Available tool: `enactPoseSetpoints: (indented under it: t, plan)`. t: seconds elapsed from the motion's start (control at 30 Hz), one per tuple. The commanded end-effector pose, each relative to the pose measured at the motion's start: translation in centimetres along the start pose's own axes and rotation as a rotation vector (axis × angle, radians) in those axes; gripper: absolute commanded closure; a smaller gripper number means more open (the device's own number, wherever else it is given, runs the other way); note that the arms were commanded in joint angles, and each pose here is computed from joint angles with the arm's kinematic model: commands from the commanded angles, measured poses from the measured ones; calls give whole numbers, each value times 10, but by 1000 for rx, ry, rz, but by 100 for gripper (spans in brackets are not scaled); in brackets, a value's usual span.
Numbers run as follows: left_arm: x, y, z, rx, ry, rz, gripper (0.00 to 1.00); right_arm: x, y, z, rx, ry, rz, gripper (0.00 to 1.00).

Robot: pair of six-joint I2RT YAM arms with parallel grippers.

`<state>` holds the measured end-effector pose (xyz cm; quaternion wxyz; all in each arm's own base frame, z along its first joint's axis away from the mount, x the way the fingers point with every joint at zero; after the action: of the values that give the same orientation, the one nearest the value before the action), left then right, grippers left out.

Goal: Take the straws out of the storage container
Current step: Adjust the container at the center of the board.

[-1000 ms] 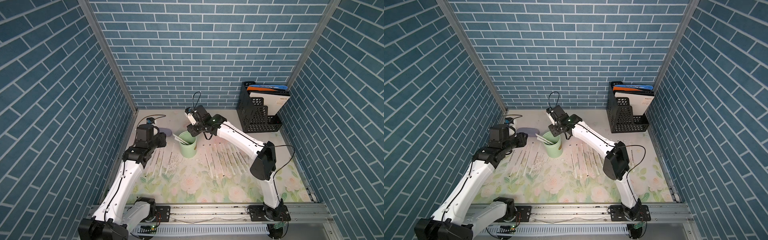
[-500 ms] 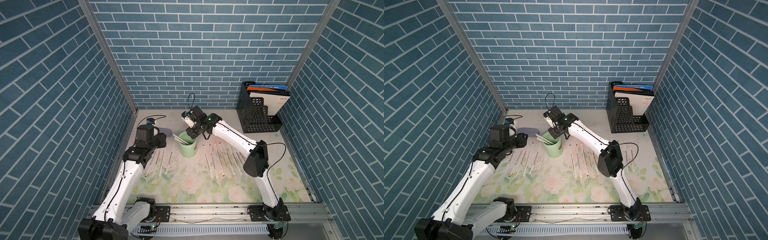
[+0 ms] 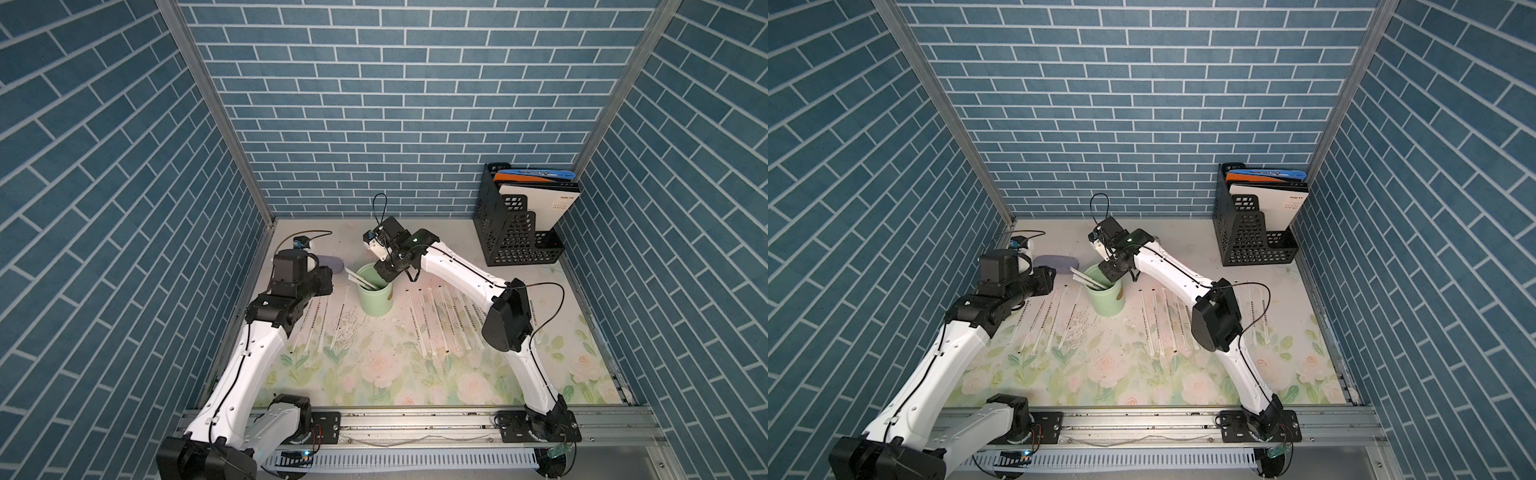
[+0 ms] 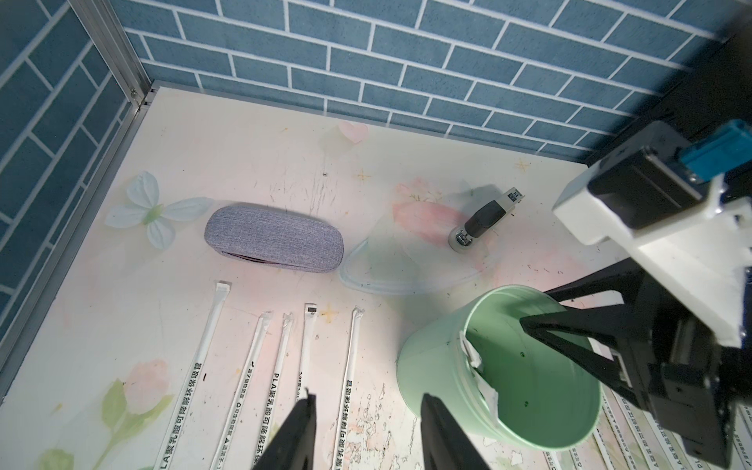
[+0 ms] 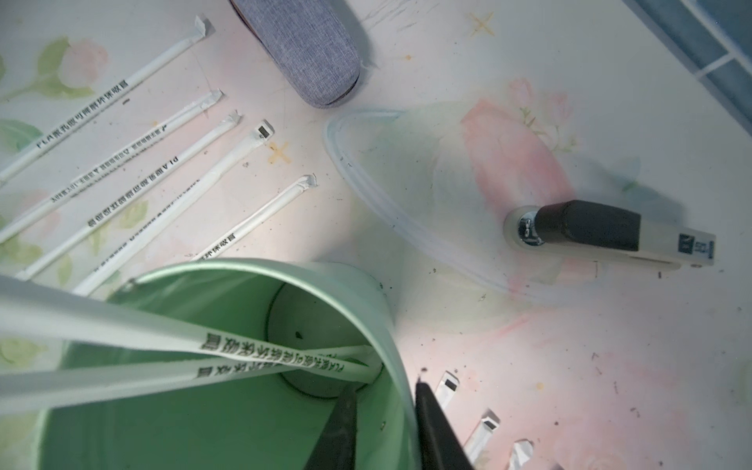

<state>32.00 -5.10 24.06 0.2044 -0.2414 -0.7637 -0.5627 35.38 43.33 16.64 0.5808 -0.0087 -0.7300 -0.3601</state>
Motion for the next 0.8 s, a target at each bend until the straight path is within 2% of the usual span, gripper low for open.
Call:
enactPoseSetpoints:
  t: [0.0, 0.2, 0.47, 0.77]
  plan:
    - [1, -6, 0, -11, -7, 11, 54, -7, -5, 2, -20, 17, 19, 89]
    - [3, -8, 0, -13, -12, 10, 54, 4, -9, 1, -83, 3, 2, 100]
    - [11, -4, -5, -12, -41, -13, 54, 32, -22, 0, -223, -73, -3, 100]
    - [16, -1, -14, -9, -88, -21, 54, 59, -43, 5, -484, -128, -64, 100]
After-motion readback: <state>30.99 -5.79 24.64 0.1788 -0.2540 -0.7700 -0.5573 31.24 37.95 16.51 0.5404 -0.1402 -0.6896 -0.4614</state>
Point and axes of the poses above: each gripper's point midway between its finger pads, its own x axis back along the fingers, its own z axis along the line the jaws close on, y = z × x, the point moved 1 cm from there along x, back along the fingers, and after that the axes turned 5 degrees about x, right-handed, at the moved point
